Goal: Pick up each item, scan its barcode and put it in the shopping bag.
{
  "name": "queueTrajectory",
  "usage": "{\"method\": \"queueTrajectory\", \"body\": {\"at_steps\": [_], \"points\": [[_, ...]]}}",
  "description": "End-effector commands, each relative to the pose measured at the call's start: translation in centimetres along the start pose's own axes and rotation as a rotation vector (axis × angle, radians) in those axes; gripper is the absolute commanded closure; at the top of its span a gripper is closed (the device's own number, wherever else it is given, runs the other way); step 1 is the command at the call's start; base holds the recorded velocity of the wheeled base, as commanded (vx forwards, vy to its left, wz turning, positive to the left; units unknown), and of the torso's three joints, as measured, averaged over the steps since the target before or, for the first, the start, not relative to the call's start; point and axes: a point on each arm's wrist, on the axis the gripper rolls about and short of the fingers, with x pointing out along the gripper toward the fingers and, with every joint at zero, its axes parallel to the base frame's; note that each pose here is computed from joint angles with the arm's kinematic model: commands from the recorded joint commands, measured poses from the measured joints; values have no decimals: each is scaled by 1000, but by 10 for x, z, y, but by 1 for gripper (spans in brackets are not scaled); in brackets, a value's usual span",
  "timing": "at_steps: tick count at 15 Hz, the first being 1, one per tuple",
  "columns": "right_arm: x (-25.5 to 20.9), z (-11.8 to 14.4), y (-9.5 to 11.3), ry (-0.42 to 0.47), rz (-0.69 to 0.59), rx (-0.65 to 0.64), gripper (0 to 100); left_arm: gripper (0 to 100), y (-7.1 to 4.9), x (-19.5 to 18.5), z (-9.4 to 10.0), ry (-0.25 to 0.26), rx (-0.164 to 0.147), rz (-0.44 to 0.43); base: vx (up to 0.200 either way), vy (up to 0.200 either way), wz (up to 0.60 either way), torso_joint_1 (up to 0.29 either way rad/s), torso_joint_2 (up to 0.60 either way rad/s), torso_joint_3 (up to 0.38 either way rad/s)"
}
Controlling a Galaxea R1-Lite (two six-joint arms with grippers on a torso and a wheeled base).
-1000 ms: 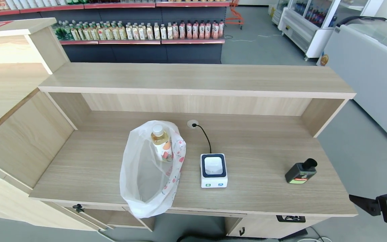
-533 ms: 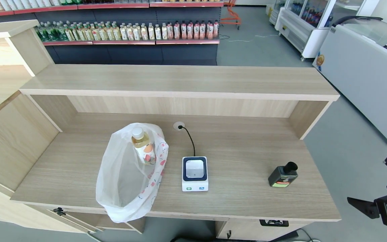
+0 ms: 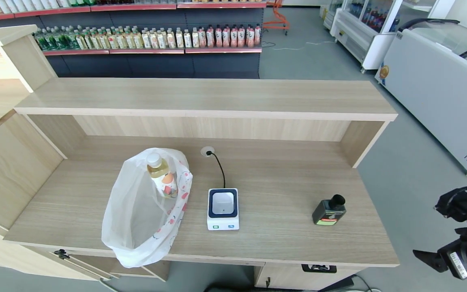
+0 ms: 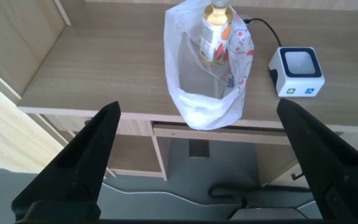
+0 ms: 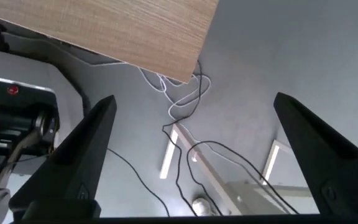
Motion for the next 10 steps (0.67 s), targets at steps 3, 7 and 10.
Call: {"method": "queueTrajectory", "body": {"at_steps": [3,7,10], "points": [[46,19,17,-19,85,-97,0,0,0,0,0,0,0,1,0,0,0,0,0,0],[79,37,20,-64,109,-232,0,0,0,0,0,0,0,1,0,0,0,0,0,0],[98,48,30,-103,138,-276,0,0,0,0,0,0,0,1,0,0,0,0,0,0]]}}
